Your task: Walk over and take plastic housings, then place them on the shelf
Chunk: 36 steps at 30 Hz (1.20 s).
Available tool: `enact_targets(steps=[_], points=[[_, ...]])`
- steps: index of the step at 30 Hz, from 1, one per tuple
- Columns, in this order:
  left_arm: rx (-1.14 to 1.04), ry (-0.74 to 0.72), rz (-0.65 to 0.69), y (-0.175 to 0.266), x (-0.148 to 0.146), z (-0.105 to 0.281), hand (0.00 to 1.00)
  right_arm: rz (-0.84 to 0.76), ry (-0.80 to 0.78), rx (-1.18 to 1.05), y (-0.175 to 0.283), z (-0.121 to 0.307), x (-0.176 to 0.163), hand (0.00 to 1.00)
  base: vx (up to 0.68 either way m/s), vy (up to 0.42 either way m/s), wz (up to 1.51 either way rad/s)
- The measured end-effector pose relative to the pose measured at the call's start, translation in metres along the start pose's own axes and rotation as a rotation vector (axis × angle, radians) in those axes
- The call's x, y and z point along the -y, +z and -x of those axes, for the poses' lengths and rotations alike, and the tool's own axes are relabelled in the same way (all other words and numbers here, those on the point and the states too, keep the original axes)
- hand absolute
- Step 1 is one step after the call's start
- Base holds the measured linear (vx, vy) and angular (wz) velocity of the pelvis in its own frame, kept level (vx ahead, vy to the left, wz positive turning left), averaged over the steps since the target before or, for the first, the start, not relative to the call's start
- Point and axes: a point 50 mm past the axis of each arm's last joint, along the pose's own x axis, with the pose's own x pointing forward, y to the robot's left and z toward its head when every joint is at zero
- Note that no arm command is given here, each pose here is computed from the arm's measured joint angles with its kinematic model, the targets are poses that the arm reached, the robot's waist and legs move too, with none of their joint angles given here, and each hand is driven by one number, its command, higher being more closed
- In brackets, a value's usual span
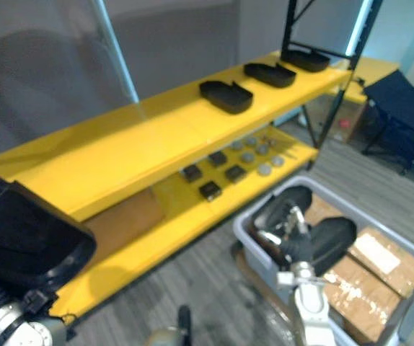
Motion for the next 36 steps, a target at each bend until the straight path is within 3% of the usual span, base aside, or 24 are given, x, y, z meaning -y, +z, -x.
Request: enact_targets(steps=[5,13,18,21,26,36], points=[[0.062,-0.126,0.035,0.008,0.015,-0.01,1.0,0.01,0.044,0.03,0.004,-0.008,-0.015,0.0,0.1,0.09,0.16],[0.181,-0.273,0.035,0.022,0.034,-0.031,1.0,0.089,0.02,0.036,0.005,-0.008,-0.004,0.0,0.1,0.095,0.37],[0.187,-0.279,0.046,0.021,0.047,-0.041,1.0,0.059,0.013,0.099,0.019,-0.012,0.012,0.0,0.15,-0.021,0.53],[0.18,-0.288,0.065,0.018,0.056,-0.044,1.0,-0.092,0.146,0.214,0.04,-0.021,0.012,0.0,0.12,-0.17,0.66],[0.151,-0.305,0.042,0.015,0.056,-0.04,1.0,-0.128,0.34,0.422,0.086,-0.033,-0.002,0.0,0.16,-0.285,0.72],[0.067,-0.309,0.056,0.006,0.056,-0.023,1.0,-0.169,0.321,0.424,0.093,-0.044,0.001,0.0,0.16,-0.096,0.51]])
